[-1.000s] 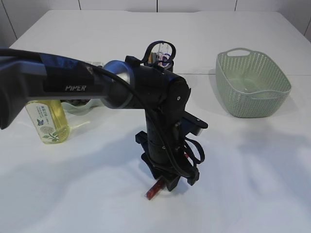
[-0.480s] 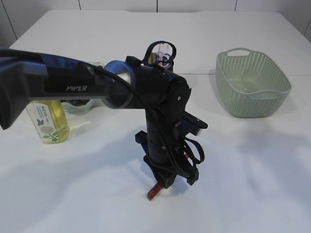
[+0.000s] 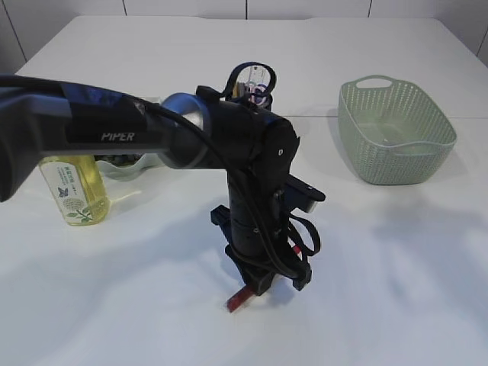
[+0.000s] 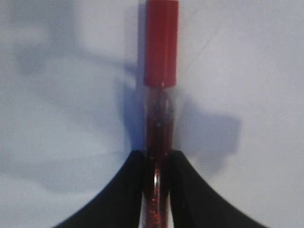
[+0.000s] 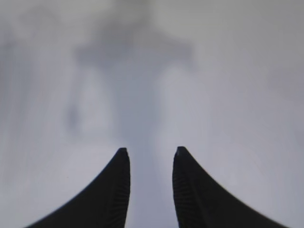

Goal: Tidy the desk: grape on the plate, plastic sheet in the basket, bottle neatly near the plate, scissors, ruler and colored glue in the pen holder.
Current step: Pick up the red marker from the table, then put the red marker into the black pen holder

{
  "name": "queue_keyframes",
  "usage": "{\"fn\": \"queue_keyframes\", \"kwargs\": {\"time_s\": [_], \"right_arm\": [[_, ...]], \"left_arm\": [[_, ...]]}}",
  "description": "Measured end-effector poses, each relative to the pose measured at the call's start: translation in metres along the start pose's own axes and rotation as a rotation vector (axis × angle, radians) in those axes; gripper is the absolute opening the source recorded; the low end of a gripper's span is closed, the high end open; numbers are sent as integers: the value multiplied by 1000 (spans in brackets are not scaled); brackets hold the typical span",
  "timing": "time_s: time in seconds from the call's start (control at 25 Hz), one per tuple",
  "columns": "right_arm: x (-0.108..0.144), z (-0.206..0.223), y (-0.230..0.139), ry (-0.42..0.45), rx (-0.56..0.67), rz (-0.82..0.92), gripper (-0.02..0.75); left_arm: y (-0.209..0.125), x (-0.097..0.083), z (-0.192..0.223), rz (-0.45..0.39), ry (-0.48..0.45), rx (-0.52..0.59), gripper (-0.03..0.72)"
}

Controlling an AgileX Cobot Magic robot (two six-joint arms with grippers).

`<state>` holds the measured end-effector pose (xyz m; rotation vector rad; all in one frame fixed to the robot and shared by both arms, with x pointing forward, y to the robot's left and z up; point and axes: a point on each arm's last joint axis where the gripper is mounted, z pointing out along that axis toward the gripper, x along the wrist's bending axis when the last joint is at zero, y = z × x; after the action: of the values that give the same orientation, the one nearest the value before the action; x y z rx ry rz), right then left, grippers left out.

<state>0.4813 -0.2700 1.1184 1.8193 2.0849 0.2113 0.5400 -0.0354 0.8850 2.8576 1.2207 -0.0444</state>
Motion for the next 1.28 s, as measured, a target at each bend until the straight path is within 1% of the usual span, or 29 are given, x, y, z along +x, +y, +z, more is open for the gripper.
{"fn": "queue_keyframes", "kwargs": {"time_s": [0.12,0.44,0.56,0.68,0.8,1.04,1.12,1.16,1.28], "right_arm": [[0,0,0,0,0,0,260],[0,0,0,0,0,0,260],[0,0,0,0,-2,0,260],[0,0,1,0,-11,0,260],[0,0,1,-1,-13,-1,260],[-1,0,1,-10,-16,-4,260],[-2,0,2,-24,-17,-9,260],[-2,0,2,-26,-18,-10,280],[-2,0,4,-27,-43,-12,267]], "left_arm": [[-1,-1,-16,-1,-2,-21,131],[-10,6,-46,-53,-5,-28,130],[-22,5,-52,-71,-20,-39,130],[-41,4,-54,-88,-39,-51,130],[-58,5,-68,-106,-51,-143,130],[-82,6,-111,-141,-81,-438,130],[-87,6,-126,-142,-88,-509,130],[-88,6,-134,-139,-90,-545,130],[-89,6,-152,-133,-96,-654,129]]}}
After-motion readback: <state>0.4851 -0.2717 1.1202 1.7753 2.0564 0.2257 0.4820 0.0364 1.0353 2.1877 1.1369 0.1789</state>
